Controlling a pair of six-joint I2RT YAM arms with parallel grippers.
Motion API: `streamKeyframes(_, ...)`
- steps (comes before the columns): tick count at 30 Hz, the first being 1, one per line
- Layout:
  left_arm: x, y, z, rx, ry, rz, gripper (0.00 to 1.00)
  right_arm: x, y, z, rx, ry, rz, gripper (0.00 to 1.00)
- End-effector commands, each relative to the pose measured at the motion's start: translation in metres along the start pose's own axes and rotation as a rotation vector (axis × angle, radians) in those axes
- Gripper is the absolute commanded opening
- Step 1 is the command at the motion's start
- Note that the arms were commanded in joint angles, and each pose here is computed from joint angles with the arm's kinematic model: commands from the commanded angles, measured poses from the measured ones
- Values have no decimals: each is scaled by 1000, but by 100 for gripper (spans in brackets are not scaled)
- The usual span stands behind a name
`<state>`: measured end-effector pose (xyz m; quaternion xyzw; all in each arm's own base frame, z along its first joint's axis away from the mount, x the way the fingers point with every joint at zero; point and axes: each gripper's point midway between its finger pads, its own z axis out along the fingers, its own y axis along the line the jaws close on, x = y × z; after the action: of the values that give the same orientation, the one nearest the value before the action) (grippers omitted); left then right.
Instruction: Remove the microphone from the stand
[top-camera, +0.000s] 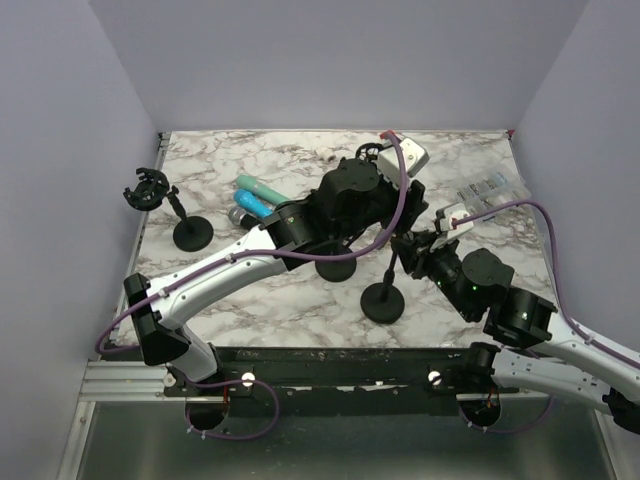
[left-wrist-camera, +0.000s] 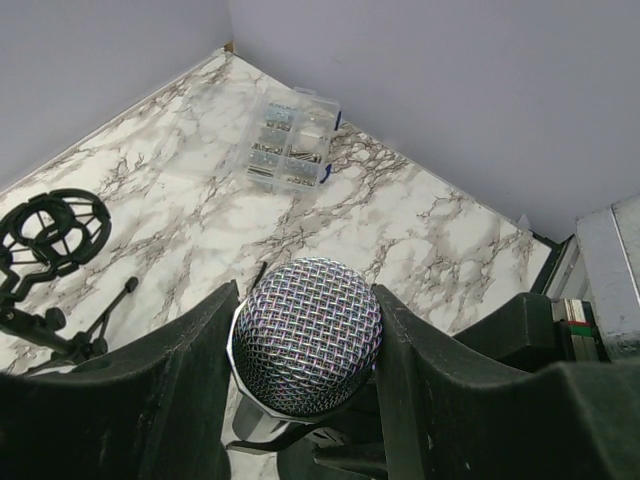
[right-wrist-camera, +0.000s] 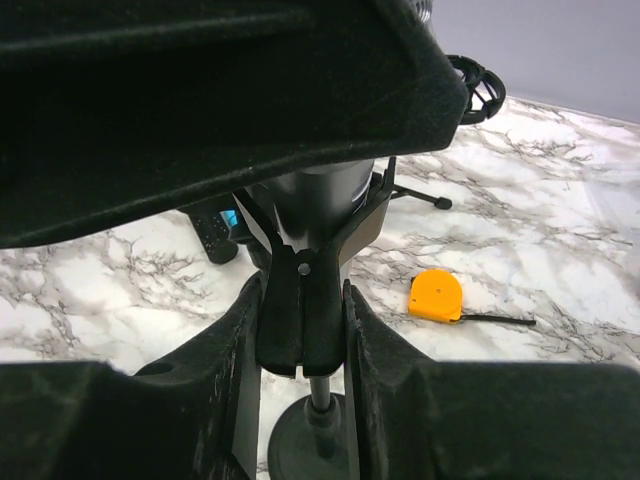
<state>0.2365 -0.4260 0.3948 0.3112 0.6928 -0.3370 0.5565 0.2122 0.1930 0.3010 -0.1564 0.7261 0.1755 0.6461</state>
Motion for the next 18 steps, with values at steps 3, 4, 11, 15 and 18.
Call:
streamKeyframes(3,-43,-3,-24,-2,-79,-30,0,25,-11,6,73,65,-75,1)
streamKeyframes(4,-47,-2,-27,-9,-79,-29,0,26,-12,5,73,65,-72,1)
streamKeyframes(11,-119,23,-68,-140,-219,67,0,26,-7,1,32,57,-58,1)
streamKeyframes(15,-174,34,-109,-205,-322,115,0,29,-8,2,40,72,-64,1)
streamKeyframes(18,-189,48,-145,-266,-376,119,0,28,-11,0,55,63,-52,1)
